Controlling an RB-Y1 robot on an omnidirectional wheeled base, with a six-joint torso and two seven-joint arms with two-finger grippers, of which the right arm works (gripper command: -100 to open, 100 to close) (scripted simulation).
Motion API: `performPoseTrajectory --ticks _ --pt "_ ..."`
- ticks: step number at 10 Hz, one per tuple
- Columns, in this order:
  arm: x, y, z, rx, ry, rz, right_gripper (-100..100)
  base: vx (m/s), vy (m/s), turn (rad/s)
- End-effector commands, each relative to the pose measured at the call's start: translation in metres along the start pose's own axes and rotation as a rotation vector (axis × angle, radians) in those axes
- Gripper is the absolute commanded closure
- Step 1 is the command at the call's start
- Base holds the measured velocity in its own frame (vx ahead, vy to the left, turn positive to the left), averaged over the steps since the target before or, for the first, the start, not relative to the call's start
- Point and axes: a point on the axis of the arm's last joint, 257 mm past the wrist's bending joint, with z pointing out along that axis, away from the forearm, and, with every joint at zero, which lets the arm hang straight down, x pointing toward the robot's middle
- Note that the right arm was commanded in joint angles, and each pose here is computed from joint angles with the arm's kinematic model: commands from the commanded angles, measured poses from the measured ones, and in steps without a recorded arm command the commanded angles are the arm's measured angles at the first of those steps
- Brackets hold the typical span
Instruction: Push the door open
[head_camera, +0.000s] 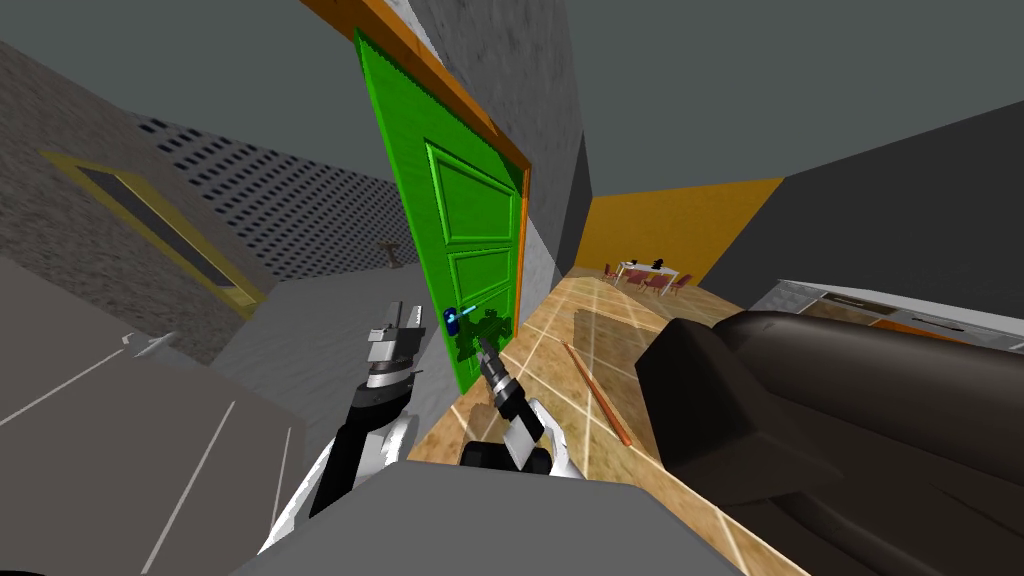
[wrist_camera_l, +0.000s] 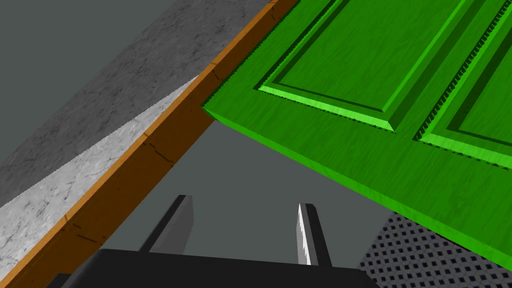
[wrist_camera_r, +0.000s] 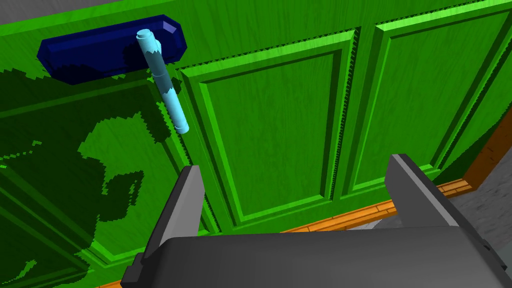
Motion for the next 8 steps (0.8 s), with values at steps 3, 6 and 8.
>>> performPoseTrajectory --ticks 3,6,8 --pt "0.025 -0.024 0.0031 0.049 0.068 0.004 -100 0.128 0.008 -0.063" --pt "0.050 -0.047 0.0034 0.100 0.134 0.002 -100 0.161 0.026 -0.069" --pt "0.062 -0.059 0.0026 0.127 0.168 -0.002 -100 0.153 0.038 -0.061"
